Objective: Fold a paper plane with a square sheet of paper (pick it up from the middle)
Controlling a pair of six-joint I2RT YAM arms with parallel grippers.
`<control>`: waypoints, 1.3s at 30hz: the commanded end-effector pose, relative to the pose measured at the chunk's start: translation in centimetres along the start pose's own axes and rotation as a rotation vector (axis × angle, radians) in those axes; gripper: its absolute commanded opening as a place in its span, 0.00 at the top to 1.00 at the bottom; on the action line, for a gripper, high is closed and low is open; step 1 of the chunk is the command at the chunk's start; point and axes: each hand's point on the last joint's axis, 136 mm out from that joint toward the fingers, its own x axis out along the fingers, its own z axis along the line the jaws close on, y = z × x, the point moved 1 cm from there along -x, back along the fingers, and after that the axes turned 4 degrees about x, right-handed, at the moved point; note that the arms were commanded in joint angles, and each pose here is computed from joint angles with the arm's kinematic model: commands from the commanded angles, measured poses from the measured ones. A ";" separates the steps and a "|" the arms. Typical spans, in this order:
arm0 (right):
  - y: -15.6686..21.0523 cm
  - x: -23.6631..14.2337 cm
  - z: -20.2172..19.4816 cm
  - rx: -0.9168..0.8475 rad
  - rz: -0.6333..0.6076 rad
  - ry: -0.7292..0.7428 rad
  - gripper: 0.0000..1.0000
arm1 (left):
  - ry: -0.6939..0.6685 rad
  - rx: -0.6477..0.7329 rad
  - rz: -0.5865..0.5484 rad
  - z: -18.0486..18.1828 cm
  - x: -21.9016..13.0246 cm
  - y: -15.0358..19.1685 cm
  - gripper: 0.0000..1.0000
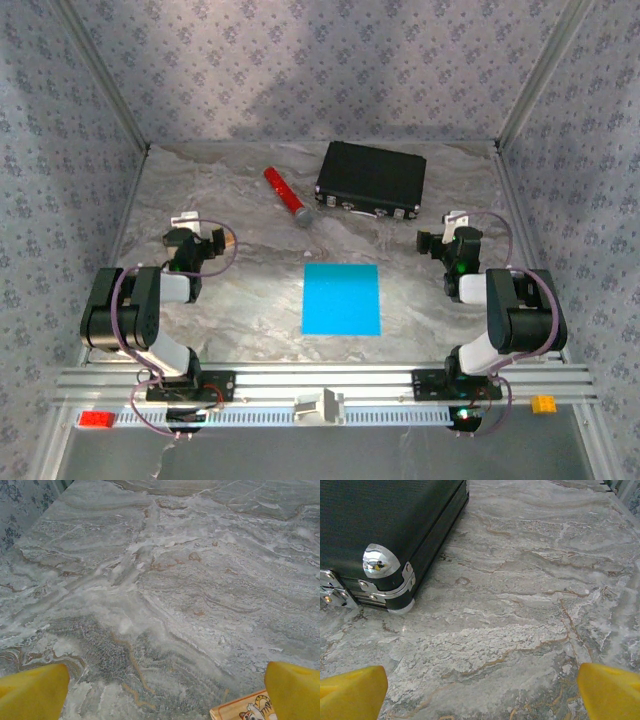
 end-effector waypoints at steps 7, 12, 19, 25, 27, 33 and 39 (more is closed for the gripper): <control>-1.2 0.2 0.0 0.013 -0.034 -0.003 0.01 | 0.050 0.014 -0.061 -0.6 -0.1 -1.8 0.00; -1.7 -0.3 0.5 -0.015 -0.047 -0.002 0.01 | 0.056 0.010 -0.131 -0.4 -1.9 -2.5 0.00; -4.5 -3.0 -0.4 0.090 -0.003 0.067 0.01 | 0.034 -0.053 -0.118 0.5 -5.7 -4.8 0.00; -6.9 -7.5 0.5 0.452 0.084 0.036 0.01 | 0.040 -0.270 -0.126 1.2 -9.6 -7.7 0.00; -6.7 -9.1 2.3 0.559 0.183 -0.056 0.01 | 0.040 -0.376 -0.119 1.5 -10.8 -8.5 0.00; -4.7 -11.3 9.2 0.713 0.346 -0.434 0.01 | 0.145 -0.526 -0.024 0.3 -15.0 -9.5 0.00; -0.6 -12.9 13.4 0.605 0.525 -0.484 0.03 | 0.369 -0.556 0.061 -3.3 -16.6 -9.1 0.00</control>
